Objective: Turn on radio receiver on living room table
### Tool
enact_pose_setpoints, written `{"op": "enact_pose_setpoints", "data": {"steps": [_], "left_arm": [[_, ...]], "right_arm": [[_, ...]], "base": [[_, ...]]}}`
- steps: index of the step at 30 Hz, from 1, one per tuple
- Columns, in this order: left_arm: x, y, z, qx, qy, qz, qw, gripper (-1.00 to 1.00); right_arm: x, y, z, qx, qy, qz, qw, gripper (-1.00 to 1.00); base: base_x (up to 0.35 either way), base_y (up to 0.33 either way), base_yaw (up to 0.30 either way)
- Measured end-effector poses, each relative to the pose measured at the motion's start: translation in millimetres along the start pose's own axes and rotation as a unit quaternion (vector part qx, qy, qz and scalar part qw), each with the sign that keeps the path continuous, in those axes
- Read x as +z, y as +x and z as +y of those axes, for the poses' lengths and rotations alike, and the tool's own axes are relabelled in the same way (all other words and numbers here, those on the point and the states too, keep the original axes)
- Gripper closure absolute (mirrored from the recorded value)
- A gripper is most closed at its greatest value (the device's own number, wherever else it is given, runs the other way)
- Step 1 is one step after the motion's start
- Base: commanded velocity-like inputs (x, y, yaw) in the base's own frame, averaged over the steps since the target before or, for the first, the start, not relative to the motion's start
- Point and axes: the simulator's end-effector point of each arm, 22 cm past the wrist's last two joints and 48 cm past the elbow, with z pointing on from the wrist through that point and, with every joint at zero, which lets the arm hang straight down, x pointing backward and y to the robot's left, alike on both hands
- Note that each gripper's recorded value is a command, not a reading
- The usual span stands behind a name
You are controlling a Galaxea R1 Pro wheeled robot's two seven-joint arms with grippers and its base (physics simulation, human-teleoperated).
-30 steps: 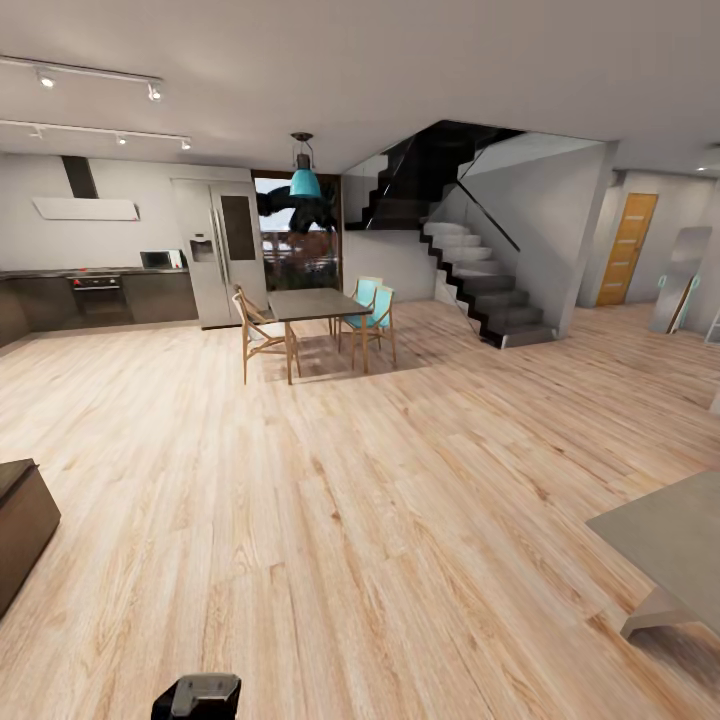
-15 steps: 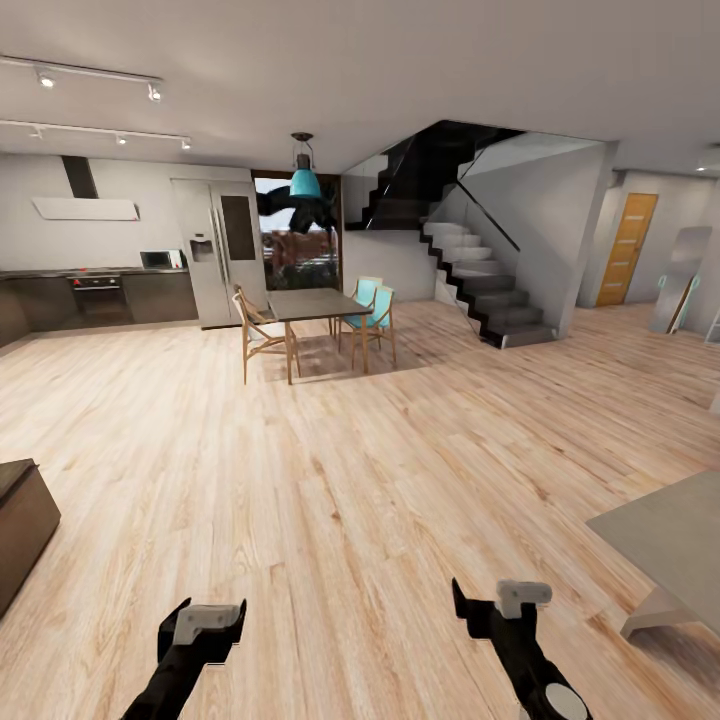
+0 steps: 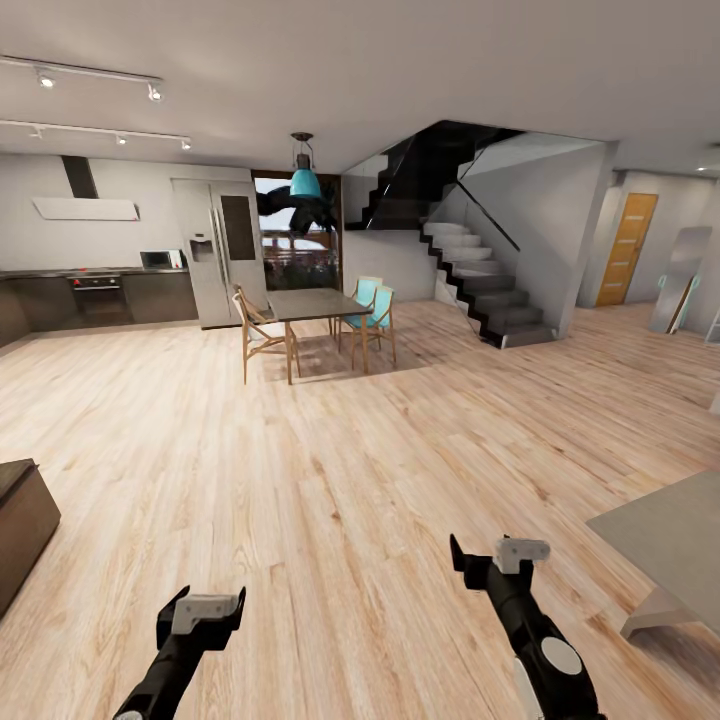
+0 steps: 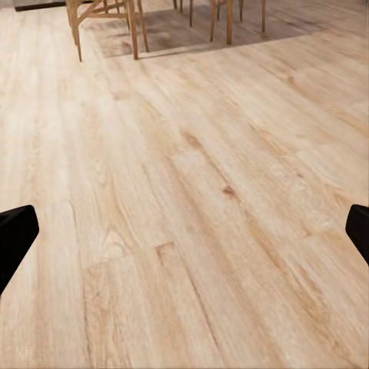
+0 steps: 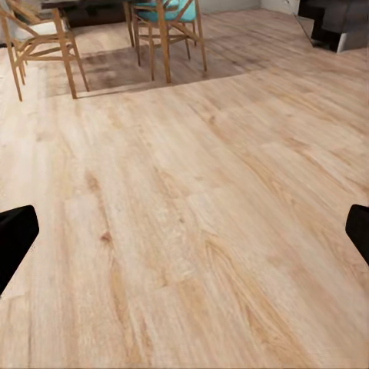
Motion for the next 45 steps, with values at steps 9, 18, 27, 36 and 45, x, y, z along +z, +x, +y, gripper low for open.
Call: {"op": "enact_pose_setpoints", "data": {"steps": [9,18,27,36,45], "left_arm": [[0.0,-3.0,0.0,-0.001,0.0,-0.003,1.0,-1.0],[0.0,-3.8,-0.7,0.001,0.002,-0.004,1.0,-1.0],[0.0,-1.9,-1.7,0.001,0.003,-0.002,1.0,-1.0],[-0.1,-2.2,-5.1,0.001,0.007,-0.004,1.0,-1.0],[-0.1,-2.6,-5.0,0.001,0.007,-0.006,1.0,-1.0]], "right_arm": [[5.0,-12.5,24.1,-0.008,-0.025,-0.011,0.9996,-1.0],[3.5,-13.1,48.3,-0.027,-0.051,-0.015,0.9982,-1.0],[3.2,-14.3,50.0,-0.028,-0.053,-0.016,0.9981,-1.0],[3.2,-14.5,50.4,-0.027,-0.053,-0.017,0.9981,-1.0],[3.3,-14.4,48.7,-0.028,-0.051,-0.017,0.9982,-1.0]], "base": [[0.0,0.0,0.0],[0.0,0.0,0.0],[0.0,0.0,0.0],[0.0,0.0,0.0],[0.0,0.0,0.0]]}}
